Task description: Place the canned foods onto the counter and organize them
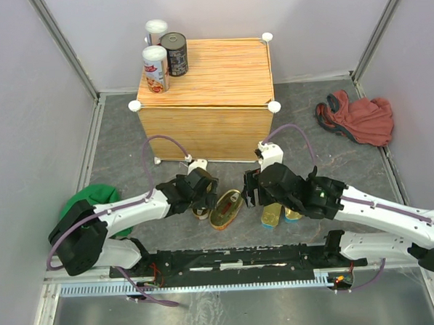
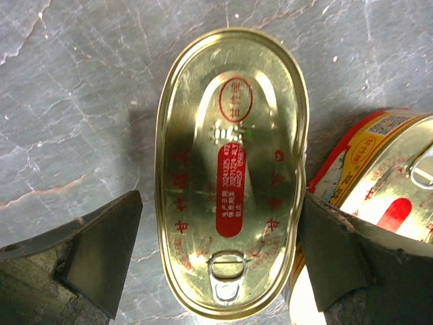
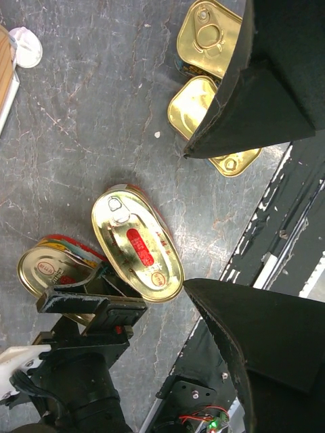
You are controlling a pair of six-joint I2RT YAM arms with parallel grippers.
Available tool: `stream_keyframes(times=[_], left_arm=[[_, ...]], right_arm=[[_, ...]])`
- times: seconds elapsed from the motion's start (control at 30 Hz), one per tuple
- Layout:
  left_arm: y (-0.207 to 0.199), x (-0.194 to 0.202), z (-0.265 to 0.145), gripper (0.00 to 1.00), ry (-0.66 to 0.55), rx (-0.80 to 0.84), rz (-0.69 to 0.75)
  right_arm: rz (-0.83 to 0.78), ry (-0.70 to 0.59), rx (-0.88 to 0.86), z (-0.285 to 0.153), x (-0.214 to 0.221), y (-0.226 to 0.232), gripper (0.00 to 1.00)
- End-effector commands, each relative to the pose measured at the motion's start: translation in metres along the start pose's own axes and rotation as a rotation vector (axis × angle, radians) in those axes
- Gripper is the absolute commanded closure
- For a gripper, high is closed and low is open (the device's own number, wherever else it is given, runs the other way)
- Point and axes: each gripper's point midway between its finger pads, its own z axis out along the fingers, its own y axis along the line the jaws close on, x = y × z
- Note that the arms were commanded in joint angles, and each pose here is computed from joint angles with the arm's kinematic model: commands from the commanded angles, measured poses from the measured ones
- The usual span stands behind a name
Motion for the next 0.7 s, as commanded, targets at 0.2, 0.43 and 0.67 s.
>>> stream_keyframes(times=[0.2, 0.43, 0.67], left_arm=[[-0.001, 0.007, -0.012, 0.00, -0.024, -0.002, -0.044], [0.001, 0.013, -0.006, 0.05, -0.064, -0.020, -0.068], [0.008, 0.020, -0.004, 0.20, -0.149, -0.060, -0.097]], right_arm=[[0.004, -0.024, -0.009, -0.004, -0.006, 0.003, 0.21], [0.003, 0.004, -0.008, 0.000, 0.002, 0.003, 0.21], [-0.019, 0.012, 0.017, -0.005, 0.005, -0.005, 0.21]])
